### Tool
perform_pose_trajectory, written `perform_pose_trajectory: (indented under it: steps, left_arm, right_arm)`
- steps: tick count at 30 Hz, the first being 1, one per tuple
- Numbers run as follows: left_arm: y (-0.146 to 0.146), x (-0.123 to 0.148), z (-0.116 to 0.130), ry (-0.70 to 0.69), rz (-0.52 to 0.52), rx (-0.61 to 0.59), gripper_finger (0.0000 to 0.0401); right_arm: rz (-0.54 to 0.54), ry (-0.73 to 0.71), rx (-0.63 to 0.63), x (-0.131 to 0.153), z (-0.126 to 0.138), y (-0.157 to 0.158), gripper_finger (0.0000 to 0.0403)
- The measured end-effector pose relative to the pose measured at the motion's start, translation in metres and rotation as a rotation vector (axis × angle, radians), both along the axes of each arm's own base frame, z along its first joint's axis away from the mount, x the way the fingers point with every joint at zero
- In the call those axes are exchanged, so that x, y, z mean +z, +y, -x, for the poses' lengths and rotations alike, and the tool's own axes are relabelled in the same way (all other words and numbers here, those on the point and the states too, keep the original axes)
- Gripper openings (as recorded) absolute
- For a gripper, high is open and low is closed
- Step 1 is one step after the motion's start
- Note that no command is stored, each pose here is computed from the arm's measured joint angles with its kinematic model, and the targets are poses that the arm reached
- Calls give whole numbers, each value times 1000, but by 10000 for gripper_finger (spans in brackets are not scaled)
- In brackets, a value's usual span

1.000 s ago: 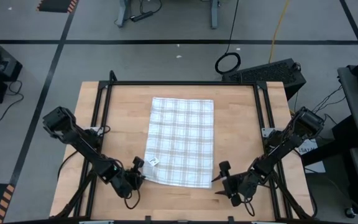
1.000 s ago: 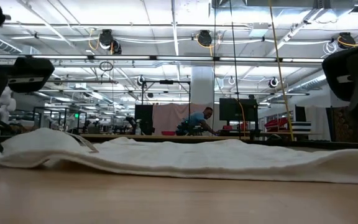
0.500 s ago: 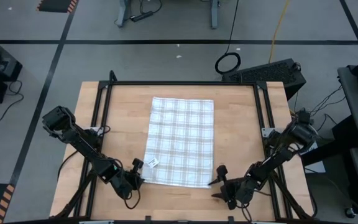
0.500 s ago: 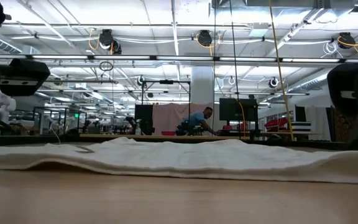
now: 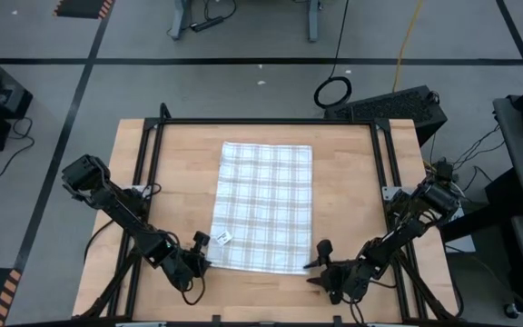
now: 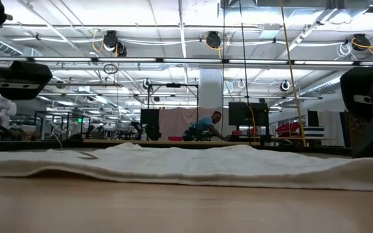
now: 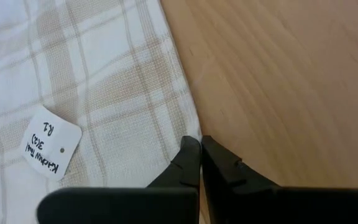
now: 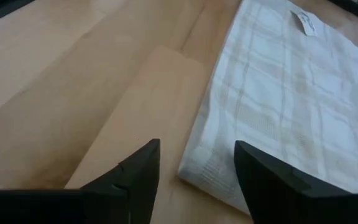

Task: Roll towel
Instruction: Roll the white towel

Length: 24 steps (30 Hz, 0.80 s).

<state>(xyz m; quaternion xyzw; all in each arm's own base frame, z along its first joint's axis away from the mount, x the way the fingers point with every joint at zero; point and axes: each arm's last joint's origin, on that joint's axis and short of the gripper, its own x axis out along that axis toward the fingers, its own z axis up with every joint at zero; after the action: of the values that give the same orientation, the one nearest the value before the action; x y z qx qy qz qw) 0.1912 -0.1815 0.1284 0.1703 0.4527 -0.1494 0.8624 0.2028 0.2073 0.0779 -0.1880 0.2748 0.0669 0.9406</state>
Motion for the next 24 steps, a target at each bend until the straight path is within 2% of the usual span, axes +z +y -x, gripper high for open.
perform_pose_trajectory:
  steps: [5,11,12,16,19,24]
  left_arm:
    - [0,0,0,-2,4,3,4]
    - [-6,4,-4,-46,76,10,4]
    - [-7,5,-4,-57,89,6,4]
    - [-14,7,-3,-70,144,-3,4]
    - [-17,8,0,-43,205,27,4]
    - [-26,13,4,-38,329,43,4]
  right_arm:
    - [-17,6,-18,-1,-1,-2,138]
    - [-74,11,-29,-1,-1,-1,22]
    - [-86,7,-23,0,-2,-1,12]
    - [-153,-28,-28,7,-2,2,15]
    - [-270,-28,-25,18,-2,5,8]
    - [-458,1,59,37,0,11,5]
